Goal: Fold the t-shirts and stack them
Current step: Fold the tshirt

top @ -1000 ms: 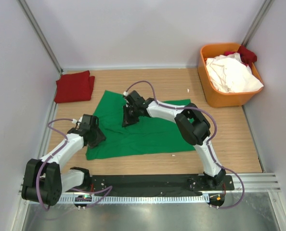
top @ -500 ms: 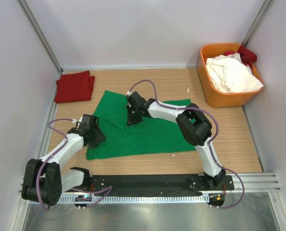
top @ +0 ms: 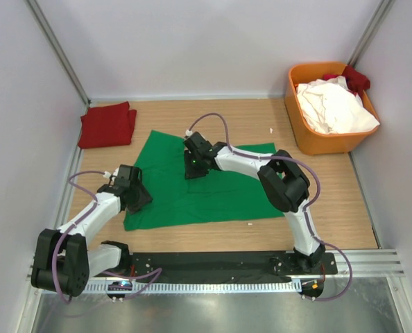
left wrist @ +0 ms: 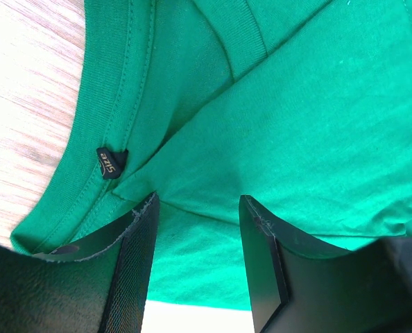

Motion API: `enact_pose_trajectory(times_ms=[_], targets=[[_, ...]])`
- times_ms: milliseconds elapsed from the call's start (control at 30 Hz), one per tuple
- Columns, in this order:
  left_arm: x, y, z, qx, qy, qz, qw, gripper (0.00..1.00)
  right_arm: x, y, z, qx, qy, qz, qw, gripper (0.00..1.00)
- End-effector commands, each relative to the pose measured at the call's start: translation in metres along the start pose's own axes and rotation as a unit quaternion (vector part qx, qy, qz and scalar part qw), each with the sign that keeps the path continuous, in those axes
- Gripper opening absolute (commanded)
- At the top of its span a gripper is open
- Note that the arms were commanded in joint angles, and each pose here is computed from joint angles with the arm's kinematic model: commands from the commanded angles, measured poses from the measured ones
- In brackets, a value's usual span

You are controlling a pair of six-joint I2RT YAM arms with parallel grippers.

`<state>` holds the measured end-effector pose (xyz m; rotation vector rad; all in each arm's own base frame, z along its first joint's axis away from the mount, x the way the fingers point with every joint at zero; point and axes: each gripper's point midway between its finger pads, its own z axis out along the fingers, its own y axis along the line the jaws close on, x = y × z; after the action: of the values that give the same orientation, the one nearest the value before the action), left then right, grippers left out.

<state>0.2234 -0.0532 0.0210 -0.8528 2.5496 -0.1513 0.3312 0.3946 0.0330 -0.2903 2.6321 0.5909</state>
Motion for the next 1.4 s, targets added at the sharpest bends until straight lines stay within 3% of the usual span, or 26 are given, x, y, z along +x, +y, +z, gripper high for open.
enact_pose_trajectory(times_ms=[0,67,133,300,500,533,600,633,667,867,1067,1367], targets=[[0.003,0.012,0.000,-0.026,0.001,0.004,1.000,0.54,-0.026,0.012,-0.031,-0.007,-0.044,-0.010,0.999,0.50],[-0.005,0.006,-0.011,-0.021,-0.010,0.008,1.000,0.62,-0.032,0.016,-0.042,-0.011,-0.054,-0.013,0.998,0.67],[-0.021,-0.003,-0.024,-0.012,-0.031,0.011,0.999,0.67,-0.039,0.021,-0.053,-0.018,-0.065,-0.017,0.998,0.72],[-0.073,-0.033,-0.063,0.009,-0.099,0.024,0.995,0.78,-0.070,0.023,-0.105,0.005,-0.122,-0.032,0.992,0.74],[-0.140,-0.103,-0.074,0.054,-0.141,0.060,0.987,0.79,-0.069,0.009,-0.151,0.025,-0.155,-0.037,0.987,0.76],[-0.142,-0.109,-0.053,0.038,-0.121,0.071,0.989,0.79,-0.067,0.005,-0.157,0.026,-0.158,-0.034,0.986,0.77],[-0.170,-0.135,-0.054,0.050,-0.136,0.079,0.986,0.78,-0.055,-0.008,-0.158,0.039,-0.149,-0.032,0.988,0.77],[-0.170,-0.140,-0.025,0.036,-0.107,0.089,0.990,0.77,-0.055,-0.009,-0.172,0.035,-0.160,-0.029,0.986,0.78],[-0.191,-0.157,-0.029,0.050,-0.123,0.091,0.987,0.76,-0.051,-0.014,-0.175,0.039,-0.160,-0.027,0.986,0.78],[-0.229,-0.186,0.038,0.042,-0.084,0.120,0.988,0.75,-0.015,-0.044,-0.198,0.053,-0.158,-0.015,0.986,0.80],[-0.234,-0.181,0.088,0.036,-0.042,0.128,0.990,0.75,0.013,-0.064,-0.208,0.061,-0.153,-0.005,0.986,0.82],[-0.237,-0.176,0.117,0.047,-0.021,0.127,0.991,0.74,0.033,-0.073,-0.206,0.061,-0.133,-0.002,0.989,0.82]])
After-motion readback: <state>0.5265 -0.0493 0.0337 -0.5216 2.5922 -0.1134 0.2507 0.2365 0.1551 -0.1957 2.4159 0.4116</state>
